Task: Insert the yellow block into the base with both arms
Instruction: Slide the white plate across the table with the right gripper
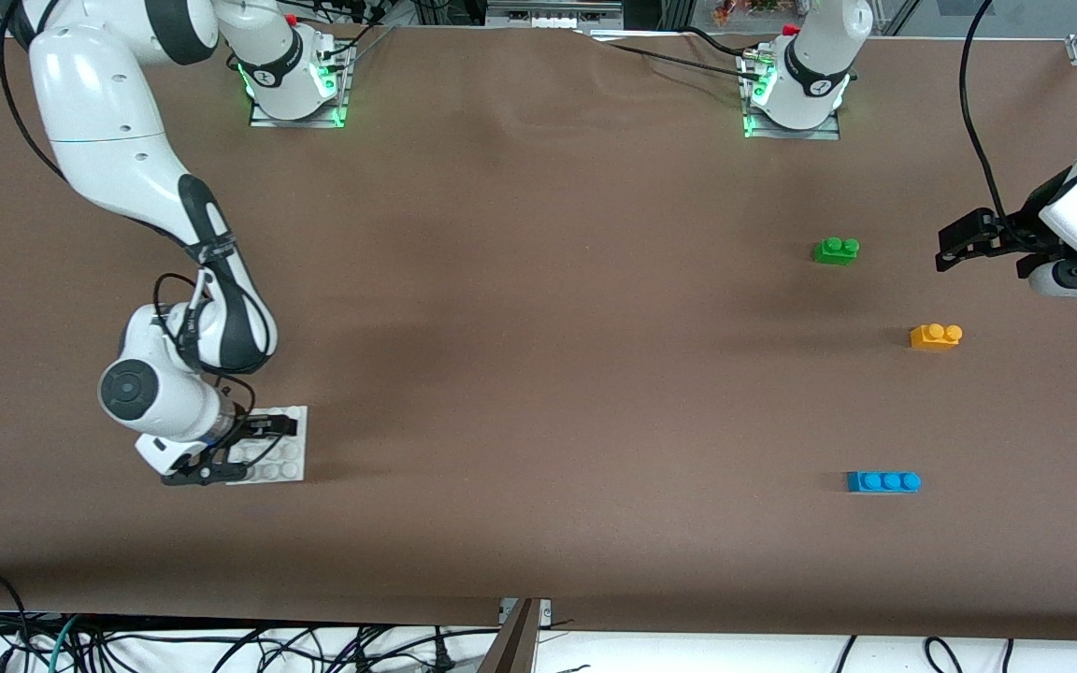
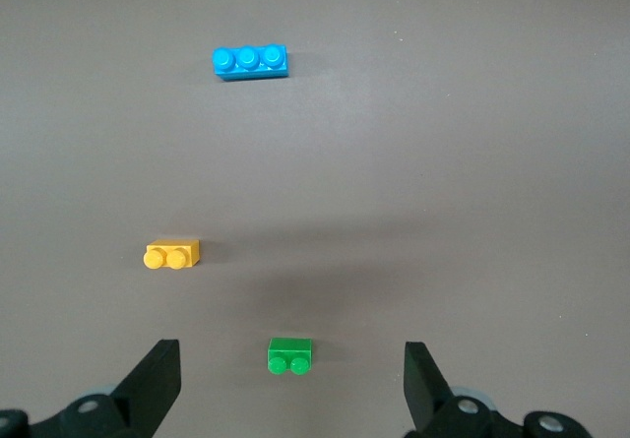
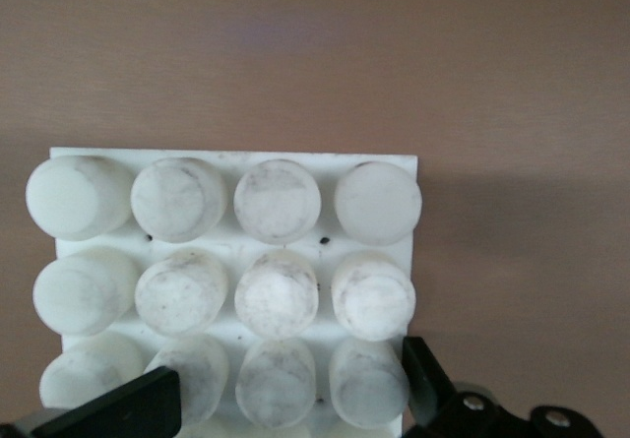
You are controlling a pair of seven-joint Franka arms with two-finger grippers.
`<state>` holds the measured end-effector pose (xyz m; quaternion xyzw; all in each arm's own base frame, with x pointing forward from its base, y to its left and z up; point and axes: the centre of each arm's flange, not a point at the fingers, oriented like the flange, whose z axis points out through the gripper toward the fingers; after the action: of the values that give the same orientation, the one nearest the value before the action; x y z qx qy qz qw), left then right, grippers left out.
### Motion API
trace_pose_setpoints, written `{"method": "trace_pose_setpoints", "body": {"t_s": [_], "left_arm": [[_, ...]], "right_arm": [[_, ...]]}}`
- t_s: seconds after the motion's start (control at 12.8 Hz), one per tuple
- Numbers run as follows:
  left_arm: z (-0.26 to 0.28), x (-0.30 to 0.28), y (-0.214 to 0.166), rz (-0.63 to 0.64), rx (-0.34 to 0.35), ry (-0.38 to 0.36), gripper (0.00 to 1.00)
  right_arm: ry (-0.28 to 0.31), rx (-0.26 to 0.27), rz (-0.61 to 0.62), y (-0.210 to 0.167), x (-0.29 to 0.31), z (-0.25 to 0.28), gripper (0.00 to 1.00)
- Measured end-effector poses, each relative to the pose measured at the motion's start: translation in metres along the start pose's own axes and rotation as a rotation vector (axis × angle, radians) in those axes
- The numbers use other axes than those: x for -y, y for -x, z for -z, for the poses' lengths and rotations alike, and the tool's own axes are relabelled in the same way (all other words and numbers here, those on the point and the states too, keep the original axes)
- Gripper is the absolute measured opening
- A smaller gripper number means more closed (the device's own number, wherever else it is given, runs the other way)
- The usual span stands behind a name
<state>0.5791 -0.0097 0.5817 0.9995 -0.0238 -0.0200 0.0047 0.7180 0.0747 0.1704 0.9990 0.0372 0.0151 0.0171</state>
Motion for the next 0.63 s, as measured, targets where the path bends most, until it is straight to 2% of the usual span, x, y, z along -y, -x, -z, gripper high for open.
{"method": "trace_pose_setpoints", "body": {"t_s": [0.23, 0.63], "left_arm": [[0.0, 0.0, 0.0, 0.0, 0.0, 0.0, 1.0], [0.0, 0.0, 0.0, 0.0, 0.0, 0.0, 1.0]], "right_arm": [[-0.005, -0.003, -0.031, 0.004, 0.063, 0.003, 1.0], [-0.015, -0.006, 0.018, 0.027, 0.176, 0.007, 1.0]]}}
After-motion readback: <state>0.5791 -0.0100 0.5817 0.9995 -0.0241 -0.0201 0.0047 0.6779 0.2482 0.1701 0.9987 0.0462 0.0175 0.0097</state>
